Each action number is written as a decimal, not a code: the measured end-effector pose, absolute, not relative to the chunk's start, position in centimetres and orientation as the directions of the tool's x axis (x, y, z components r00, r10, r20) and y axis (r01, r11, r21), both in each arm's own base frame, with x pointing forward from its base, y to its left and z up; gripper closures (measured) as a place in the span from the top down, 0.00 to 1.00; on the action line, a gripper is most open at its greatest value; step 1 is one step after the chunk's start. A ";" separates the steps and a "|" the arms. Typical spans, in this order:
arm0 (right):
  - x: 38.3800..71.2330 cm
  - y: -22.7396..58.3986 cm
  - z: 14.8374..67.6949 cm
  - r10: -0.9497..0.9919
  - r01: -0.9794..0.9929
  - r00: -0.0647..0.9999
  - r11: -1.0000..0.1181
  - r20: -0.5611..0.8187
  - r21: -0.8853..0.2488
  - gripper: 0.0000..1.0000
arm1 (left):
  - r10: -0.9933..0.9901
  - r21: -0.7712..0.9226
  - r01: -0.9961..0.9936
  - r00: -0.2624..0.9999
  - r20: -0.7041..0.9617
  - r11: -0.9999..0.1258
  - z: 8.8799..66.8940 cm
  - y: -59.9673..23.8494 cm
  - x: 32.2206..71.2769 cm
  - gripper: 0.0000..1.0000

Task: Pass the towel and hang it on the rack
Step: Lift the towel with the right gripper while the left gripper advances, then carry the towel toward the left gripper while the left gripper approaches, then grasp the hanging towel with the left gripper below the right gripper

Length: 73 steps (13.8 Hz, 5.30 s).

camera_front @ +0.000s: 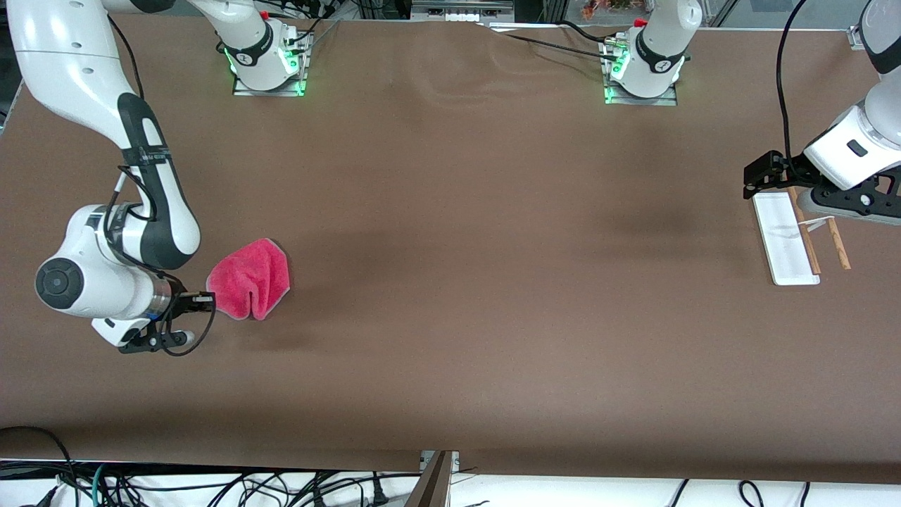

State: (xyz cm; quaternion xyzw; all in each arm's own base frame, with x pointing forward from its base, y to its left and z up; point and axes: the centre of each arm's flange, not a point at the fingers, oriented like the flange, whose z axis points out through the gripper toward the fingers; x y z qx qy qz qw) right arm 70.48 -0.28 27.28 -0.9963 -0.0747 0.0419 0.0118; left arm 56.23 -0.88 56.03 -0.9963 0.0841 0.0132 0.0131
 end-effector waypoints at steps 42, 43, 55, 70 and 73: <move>55.7 43.2 61.9 0.380 0.440 0.881 -0.877 0.283 -0.193 0.01 | -0.585 0.626 -0.560 0.787 0.197 -0.543 44.1 -14.6 61.0 1.00; 55.0 44.3 62.1 0.383 0.450 0.874 -0.871 0.298 -0.199 0.01 | -0.603 0.628 -0.598 0.759 0.245 -0.498 43.6 -15.2 61.0 1.00; 49.9 51.3 63.9 0.364 0.491 0.837 -0.830 0.408 -0.267 0.01 | -0.624 0.540 -0.827 0.505 0.596 -0.154 35.5 -22.2 58.8 1.00; 48.3 53.3 64.4 0.378 0.527 0.807 -0.808 0.454 -0.264 0.01 | -0.601 0.414 -0.907 0.371 0.708 -0.072 36.3 -24.7 57.2 0.96; 48.3 53.3 64.4 0.377 0.527 0.806 -0.807 0.457 -0.264 0.01 | -0.599 0.402 -0.914 0.357 0.717 -0.064 36.4 -24.8 57.2 0.97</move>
